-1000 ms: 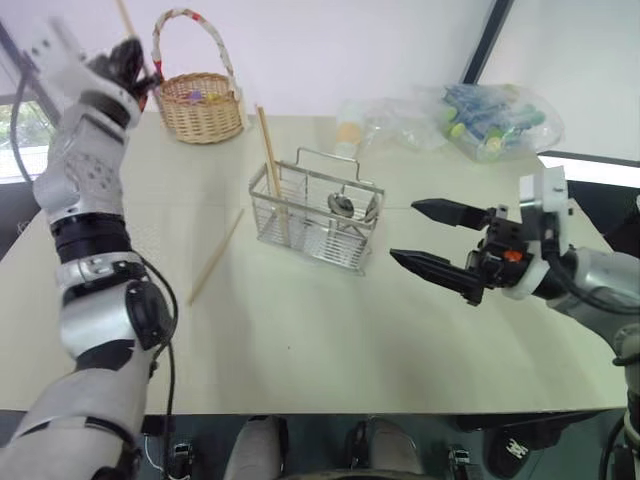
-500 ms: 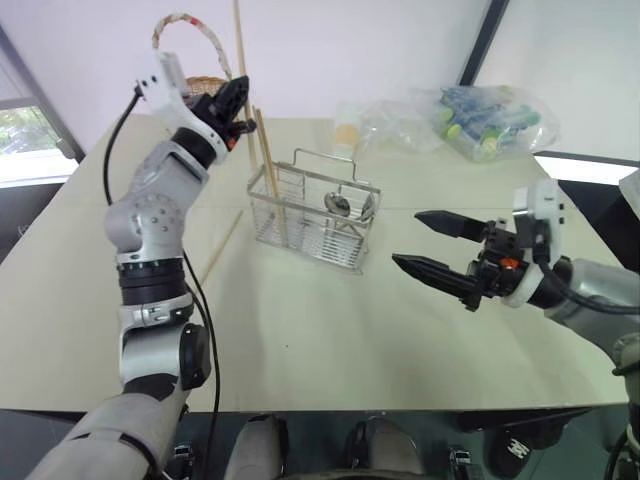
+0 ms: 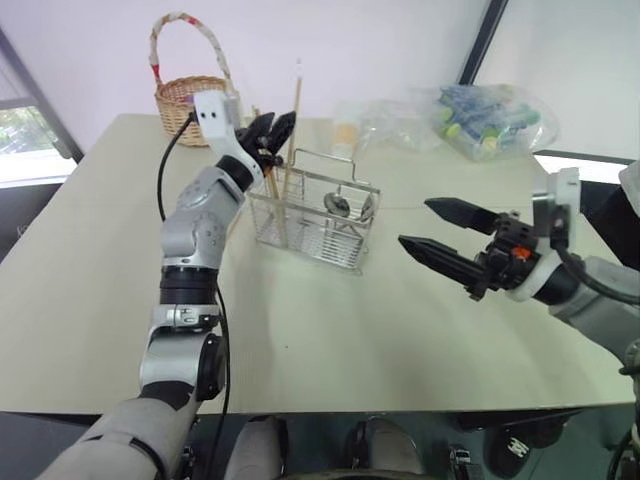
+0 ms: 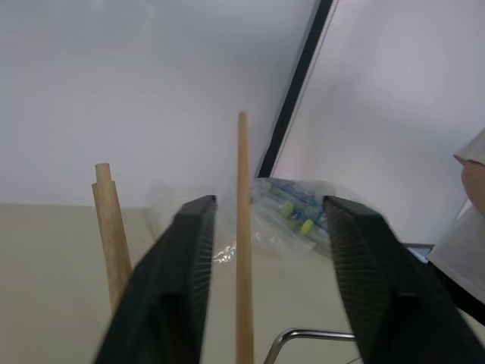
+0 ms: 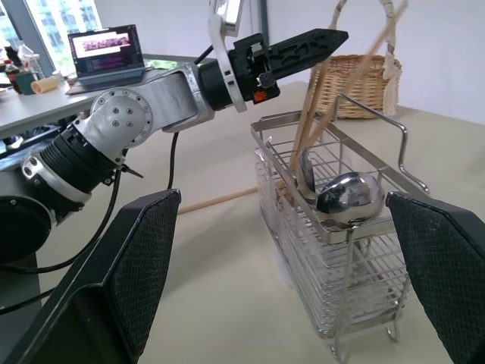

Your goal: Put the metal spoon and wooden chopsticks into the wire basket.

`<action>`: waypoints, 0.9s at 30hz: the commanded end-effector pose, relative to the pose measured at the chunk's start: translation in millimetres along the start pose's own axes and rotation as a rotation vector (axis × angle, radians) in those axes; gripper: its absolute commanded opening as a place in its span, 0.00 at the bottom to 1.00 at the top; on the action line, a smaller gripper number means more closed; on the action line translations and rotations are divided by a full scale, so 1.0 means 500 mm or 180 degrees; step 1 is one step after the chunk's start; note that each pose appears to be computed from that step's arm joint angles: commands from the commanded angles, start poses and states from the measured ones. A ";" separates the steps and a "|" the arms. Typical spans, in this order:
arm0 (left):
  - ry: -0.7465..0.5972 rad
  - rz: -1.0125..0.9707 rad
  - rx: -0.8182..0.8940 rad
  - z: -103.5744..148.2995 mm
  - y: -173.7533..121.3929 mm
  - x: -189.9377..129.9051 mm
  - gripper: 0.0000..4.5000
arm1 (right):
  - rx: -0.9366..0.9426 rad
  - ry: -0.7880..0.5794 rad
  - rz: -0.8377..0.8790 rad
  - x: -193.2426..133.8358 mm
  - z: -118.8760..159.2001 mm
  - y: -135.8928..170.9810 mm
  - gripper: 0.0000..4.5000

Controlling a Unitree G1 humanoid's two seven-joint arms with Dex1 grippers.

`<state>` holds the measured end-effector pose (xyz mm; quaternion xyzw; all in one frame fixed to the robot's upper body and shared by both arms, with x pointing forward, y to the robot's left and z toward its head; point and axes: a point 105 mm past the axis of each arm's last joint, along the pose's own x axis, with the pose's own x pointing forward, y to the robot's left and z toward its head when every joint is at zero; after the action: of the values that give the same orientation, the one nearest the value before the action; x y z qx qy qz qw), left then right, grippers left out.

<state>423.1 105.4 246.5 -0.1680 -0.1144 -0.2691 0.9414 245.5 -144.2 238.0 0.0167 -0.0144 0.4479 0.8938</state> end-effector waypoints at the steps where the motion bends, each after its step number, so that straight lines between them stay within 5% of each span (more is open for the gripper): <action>1: -0.0242 -0.0054 0.0030 0.043 -0.009 -0.004 0.99 | -0.0104 -0.0071 0.0003 -0.003 0.019 0.002 1.00; 8: -0.0120 -0.0076 0.0446 0.138 -0.004 -0.031 0.99 | -0.0149 -0.0087 0.0009 0.007 0.024 -0.010 1.00; 14: 0.0917 0.0319 0.1001 0.155 0.080 -0.079 0.99 | -0.0215 -0.0007 0.0054 0.013 0.010 -0.011 1.00; 20: 0.2097 0.0837 0.1084 0.074 0.176 -0.148 0.99 | -0.0338 0.0151 0.0215 0.011 -0.011 0.001 1.00; 27: 0.2869 0.0687 0.0957 -0.051 0.191 -0.178 0.99 | -0.0429 0.0263 0.0297 0.002 -0.021 0.009 1.00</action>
<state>400.8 215.2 166.4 0.0791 0.2929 -0.1941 0.9329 249.5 -143.1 217.8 -0.0406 0.0149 0.4771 0.8778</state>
